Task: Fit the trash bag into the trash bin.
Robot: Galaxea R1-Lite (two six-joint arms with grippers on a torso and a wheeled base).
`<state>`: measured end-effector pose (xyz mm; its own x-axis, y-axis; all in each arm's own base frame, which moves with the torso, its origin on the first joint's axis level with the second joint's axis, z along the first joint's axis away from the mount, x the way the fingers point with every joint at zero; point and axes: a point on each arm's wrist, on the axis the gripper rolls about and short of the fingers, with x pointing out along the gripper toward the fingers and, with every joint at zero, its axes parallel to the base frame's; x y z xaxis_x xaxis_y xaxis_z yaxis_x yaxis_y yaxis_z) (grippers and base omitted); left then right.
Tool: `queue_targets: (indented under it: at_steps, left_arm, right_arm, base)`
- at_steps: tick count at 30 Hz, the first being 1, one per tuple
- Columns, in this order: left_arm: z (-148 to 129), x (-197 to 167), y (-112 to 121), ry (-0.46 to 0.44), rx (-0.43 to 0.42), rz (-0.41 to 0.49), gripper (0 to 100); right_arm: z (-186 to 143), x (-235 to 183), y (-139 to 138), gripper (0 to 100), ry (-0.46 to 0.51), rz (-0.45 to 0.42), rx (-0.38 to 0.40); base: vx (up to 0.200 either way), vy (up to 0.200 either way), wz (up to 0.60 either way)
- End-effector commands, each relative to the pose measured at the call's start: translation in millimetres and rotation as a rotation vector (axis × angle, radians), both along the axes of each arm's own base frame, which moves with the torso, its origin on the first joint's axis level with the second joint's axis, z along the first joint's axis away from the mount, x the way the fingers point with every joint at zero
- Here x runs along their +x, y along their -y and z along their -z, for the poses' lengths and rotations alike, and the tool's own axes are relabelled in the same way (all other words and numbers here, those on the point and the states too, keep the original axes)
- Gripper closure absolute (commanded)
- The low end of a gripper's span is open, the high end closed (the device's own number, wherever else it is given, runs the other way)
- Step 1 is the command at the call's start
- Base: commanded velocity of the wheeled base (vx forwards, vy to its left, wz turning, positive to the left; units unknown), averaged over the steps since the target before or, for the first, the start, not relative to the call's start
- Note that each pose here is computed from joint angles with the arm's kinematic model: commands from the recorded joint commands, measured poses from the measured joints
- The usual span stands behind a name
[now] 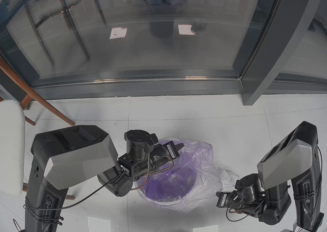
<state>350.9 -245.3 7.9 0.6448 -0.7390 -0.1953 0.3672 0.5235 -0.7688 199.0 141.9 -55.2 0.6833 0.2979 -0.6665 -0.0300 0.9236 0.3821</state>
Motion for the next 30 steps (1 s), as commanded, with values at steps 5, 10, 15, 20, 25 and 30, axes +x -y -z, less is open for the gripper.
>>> queue_targets:
  at_steps: [5,10,15,20,25,30]
  left_arm:
    - [-15,19,5,0.03,-0.022,-0.011,100]
    - [-16,39,12,0.008,-0.008,-0.022,100]
    - [-16,53,13,-0.015,0.008,-0.037,100]
    - [-26,73,13,-0.076,0.048,-0.06,100]
    - [-20,88,17,-0.103,0.077,-0.073,100]
    - [-25,97,14,-0.157,0.109,-0.086,100]
  right_arm:
    - [-14,16,-8,100,0.093,0.011,0.069]
    - [-13,31,-7,100,0.124,0.043,0.09]
    - [-13,35,-4,100,0.128,0.058,0.088]
    - [-8,39,0,100,0.129,0.059,0.063]
    - [9,40,4,100,0.08,0.064,0.032]
    - [14,40,4,100,0.068,0.046,0.033]
  base:
    - [0.0,0.0,0.0]
    - [0.0,0.0,0.0]
    - [0.0,0.0,0.0]
    - [0.0,0.0,0.0]
    - [0.0,0.0,0.0]
    - [0.0,0.0,0.0]
